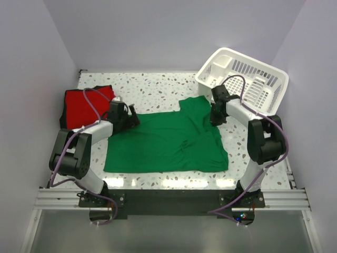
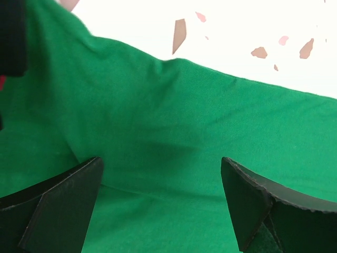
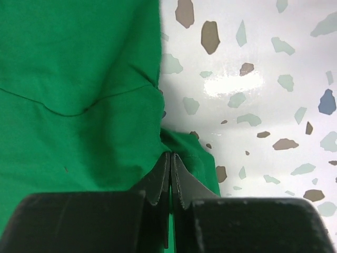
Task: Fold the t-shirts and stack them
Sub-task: Fold the tshirt
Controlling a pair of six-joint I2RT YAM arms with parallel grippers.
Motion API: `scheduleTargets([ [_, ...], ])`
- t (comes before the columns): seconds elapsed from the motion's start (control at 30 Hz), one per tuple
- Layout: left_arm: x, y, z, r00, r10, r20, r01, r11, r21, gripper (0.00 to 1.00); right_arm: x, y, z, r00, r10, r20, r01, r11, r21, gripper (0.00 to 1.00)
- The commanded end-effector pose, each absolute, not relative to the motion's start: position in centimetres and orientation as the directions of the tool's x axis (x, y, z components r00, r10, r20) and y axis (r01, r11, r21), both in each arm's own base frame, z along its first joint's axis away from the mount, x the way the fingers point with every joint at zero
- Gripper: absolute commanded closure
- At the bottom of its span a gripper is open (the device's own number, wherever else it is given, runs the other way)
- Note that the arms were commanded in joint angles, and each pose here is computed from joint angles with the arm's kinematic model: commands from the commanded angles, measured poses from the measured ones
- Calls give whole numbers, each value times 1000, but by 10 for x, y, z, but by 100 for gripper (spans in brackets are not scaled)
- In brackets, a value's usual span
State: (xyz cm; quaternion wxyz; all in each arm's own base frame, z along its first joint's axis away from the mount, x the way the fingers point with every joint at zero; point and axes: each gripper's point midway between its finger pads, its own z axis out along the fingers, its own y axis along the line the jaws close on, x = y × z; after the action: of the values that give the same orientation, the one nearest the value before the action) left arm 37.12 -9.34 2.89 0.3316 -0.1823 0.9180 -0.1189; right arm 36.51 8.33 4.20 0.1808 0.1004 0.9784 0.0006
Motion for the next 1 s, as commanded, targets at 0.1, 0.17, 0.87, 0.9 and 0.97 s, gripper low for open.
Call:
scheduleTargets([
  [0.1,318,-65,-4,-775,-408,-484,-360,913,-192,1,309,46,27,-940,268,-210,297,947,-122,100],
  [0.17,315,-63,-5,-776,-407,-483,-362,913,-189,1,302,42,32,-936,276,-218,308,942,-133,100],
  [0.87,371,-100,67,-728,-330,-601,-142,930,-338,1,311,73,89,-901,252,-352,262,965,19,45],
  [0.9,374,-102,78,-714,-334,-615,-131,927,-352,1,307,84,88,-909,241,-340,240,970,46,45],
  [0.97,375,-103,87,-701,-346,-623,-128,921,-368,1,305,102,84,-918,217,-333,204,976,76,45],
])
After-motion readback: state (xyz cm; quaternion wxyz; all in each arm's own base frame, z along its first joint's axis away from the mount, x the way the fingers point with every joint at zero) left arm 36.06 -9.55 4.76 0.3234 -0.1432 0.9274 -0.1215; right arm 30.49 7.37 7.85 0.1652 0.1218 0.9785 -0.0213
